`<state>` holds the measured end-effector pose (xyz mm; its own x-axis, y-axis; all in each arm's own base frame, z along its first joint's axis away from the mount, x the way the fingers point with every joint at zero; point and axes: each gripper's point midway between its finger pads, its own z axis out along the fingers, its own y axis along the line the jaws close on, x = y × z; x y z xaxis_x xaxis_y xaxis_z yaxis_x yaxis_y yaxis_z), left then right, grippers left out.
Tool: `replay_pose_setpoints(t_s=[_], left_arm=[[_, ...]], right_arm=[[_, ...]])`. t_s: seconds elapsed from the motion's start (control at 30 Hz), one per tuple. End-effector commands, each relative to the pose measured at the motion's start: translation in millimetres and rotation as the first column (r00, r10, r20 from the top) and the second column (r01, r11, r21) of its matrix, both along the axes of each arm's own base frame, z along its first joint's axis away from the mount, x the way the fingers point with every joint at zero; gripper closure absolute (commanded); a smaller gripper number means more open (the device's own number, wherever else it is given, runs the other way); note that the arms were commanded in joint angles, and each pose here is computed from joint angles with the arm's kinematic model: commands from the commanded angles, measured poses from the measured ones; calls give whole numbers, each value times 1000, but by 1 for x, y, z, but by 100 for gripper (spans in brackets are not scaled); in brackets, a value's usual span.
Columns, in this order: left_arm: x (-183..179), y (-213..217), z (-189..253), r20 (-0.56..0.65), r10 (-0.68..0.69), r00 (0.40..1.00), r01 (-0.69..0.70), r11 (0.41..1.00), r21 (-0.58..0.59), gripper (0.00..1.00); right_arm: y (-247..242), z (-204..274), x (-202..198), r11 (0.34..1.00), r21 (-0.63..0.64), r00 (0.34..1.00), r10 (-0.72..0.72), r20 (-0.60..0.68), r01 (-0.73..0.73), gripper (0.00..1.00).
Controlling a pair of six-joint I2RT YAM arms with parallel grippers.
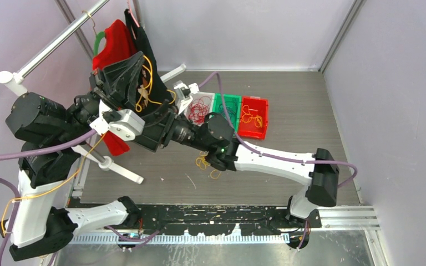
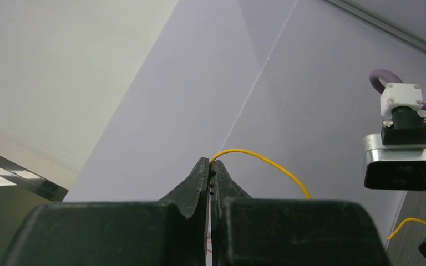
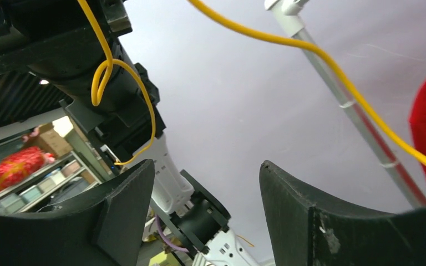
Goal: Untangle the cables
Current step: Untie the cable.
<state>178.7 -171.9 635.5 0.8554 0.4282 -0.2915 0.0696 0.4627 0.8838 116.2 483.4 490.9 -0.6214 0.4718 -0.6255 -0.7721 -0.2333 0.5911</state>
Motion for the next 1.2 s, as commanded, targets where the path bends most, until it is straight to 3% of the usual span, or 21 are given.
replay_pose_setpoints(t_s=[0.0,0.2,0.5,0.77,1.07,1.17], left_arm=[[-4,12,12,32,31,999,-30,999,-37,100],[2,9,8,28,48,998,-48,999,-16,100],[7,9,10,33,67,997,-67,998,-18,100],[4,12,14,49,71,996,-69,997,-27,100],[3,12,20,76,74,994,-72,997,-32,100],[2,11,21,80,66,995,-63,998,-32,100]], right_arm=[[-20,66,-35,966,236,990,76,118,-102,27],[-11,74,-57,958,261,978,67,198,-118,31],[11,87,-57,950,271,976,109,189,-158,37],[33,70,-51,965,209,982,135,131,-161,45],[42,36,-16,994,106,1000,-11,-12,12,49],[43,29,-9,995,94,998,-43,-35,46,45]])
